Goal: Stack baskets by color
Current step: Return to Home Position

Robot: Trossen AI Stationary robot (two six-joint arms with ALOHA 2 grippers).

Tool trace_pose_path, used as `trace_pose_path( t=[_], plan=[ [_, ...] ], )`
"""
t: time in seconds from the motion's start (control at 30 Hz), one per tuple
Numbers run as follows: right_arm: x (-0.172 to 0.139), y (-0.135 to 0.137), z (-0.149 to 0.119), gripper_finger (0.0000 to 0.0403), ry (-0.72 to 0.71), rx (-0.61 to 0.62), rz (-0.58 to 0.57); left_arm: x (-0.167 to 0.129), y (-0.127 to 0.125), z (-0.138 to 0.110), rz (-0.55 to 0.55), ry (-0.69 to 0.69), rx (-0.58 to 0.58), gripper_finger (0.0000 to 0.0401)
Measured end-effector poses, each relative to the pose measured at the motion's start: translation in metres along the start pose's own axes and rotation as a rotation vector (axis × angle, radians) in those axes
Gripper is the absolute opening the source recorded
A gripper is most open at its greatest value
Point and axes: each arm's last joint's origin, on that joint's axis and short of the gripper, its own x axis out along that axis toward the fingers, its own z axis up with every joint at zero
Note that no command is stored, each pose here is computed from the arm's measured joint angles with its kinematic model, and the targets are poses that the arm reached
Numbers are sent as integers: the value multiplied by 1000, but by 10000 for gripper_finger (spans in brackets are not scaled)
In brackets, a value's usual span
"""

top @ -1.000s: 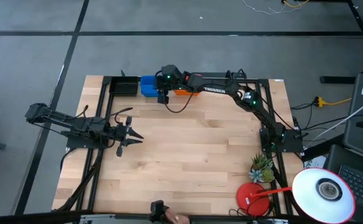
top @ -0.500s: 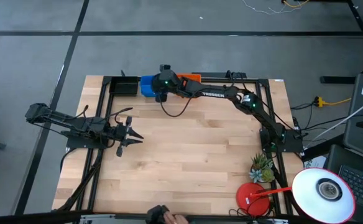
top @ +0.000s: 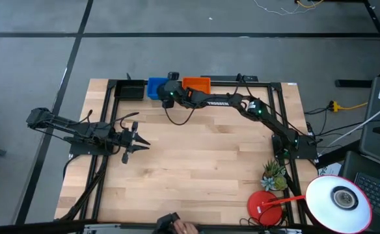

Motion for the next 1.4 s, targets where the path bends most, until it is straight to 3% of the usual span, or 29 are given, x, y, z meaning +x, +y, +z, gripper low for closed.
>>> trace_pose_path(
  t=[0.23, 0.3, 0.43, 0.63, 0.8, 0.97, 1.1, 1.23, 1.4],
  plan=[
    [-24, -22, 17, 117, 122, -14, -166, 0, 0, 0, 0, 0, 0, 73],
    [-37, -22, 19, 117, 199, -51, -150, 0, 0, 0, 0, 0, 0, 73],
    [-69, -24, 19, 117, 313, -26, -16, 0, 0, 0, 0, 0, 0, 73],
    [-100, -39, -9, 117, 528, 213, 393, 0, 0, 0, 0, 0, 0, 73],
    [-111, -51, -35, 117, 777, 296, 424, 0, 0, 0, 0, 1, 0, 73],
    [-138, -45, -39, 117, 959, 195, 477, 0, 0, 0, 0, 1, 0, 73],
    [-166, -36, -39, 117, 948, 147, 446, 0, 0, 0, 0, 1, 0, 73],
    [-205, -35, -63, 117, 828, 231, 418, 0, 0, 0, 0, 1, 0, 73],
    [-264, -29, -111, 117, 689, 486, 502, 0, 0, 0, 0, 1, 0, 73]
  ],
)
